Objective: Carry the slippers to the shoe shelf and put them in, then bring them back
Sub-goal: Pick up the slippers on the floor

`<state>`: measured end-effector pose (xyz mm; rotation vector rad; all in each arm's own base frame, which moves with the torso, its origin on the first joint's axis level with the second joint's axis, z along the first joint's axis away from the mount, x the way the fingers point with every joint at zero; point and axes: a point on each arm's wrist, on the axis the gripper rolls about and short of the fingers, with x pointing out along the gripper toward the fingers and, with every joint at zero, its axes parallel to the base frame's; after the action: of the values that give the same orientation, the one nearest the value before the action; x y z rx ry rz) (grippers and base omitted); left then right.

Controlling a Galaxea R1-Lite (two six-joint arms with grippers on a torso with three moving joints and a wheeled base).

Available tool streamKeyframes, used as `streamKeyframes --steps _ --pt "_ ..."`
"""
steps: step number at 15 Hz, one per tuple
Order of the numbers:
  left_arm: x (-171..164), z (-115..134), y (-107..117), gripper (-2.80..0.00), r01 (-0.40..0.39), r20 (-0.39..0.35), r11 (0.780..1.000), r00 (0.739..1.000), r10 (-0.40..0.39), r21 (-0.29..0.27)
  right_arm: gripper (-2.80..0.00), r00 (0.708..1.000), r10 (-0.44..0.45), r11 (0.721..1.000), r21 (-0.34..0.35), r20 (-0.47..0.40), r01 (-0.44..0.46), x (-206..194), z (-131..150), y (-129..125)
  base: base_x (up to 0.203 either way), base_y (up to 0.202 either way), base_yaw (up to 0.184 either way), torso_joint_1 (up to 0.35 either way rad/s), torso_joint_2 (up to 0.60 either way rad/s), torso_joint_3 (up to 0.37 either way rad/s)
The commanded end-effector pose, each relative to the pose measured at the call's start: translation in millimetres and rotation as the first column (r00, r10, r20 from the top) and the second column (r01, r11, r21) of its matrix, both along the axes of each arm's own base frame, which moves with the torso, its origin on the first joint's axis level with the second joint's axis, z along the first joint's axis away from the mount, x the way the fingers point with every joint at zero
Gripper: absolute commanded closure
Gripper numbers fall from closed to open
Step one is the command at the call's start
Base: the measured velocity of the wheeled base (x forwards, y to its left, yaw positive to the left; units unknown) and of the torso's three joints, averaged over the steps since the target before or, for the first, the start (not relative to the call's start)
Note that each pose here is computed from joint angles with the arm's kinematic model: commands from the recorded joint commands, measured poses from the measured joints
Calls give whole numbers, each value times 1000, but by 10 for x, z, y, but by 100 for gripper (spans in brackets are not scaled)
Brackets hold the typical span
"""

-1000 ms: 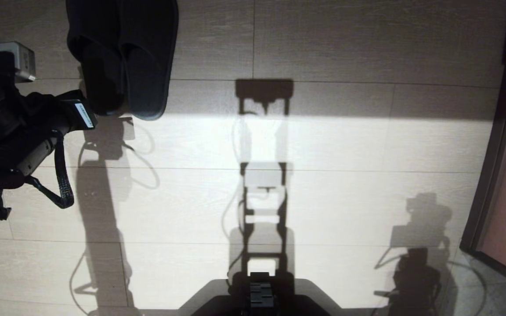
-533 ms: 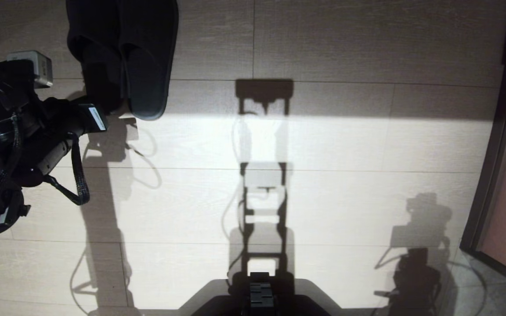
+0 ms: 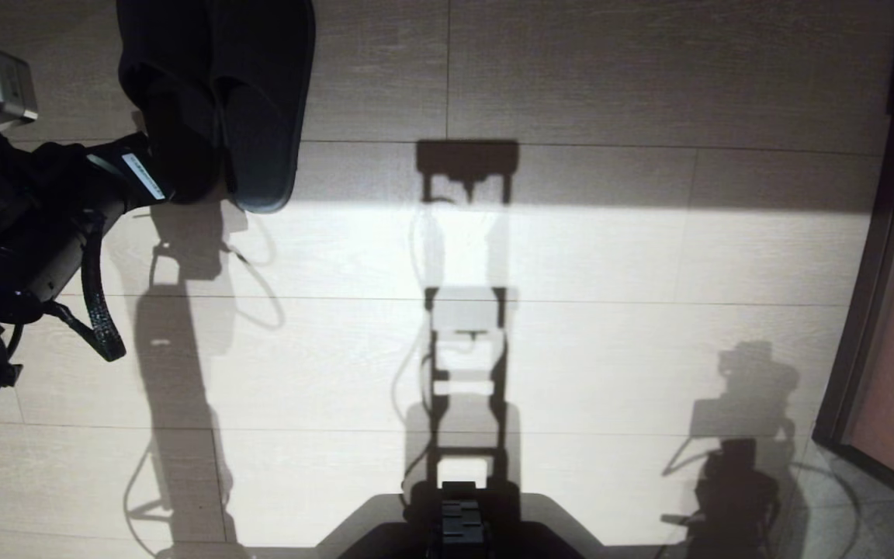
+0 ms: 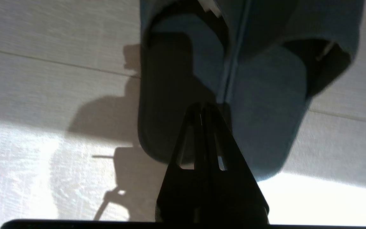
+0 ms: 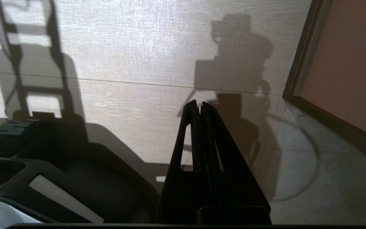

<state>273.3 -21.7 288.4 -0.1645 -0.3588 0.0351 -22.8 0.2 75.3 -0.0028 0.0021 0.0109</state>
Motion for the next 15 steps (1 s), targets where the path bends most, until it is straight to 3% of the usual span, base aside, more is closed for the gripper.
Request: streamKeyframes --steps 1,8,15 --pt "-91 37 -17 -280 8 13 1000 1000 -8 0 0 1000 1 1000 0 1 -1 -1 0 0 0 0 0 0 0 0" --pt "-40 4 -27 -280 5 0 1000 1000 -5 5 0 1000 0 1000 0 2 0 -1 0 0 0 0 0 0 0 0" --pt "214 -196 -127 -280 15 -70 1000 997 -15 7 0 1000 1 1000 0 2 -1 -1 0 0 0 0 0 0 0 0"
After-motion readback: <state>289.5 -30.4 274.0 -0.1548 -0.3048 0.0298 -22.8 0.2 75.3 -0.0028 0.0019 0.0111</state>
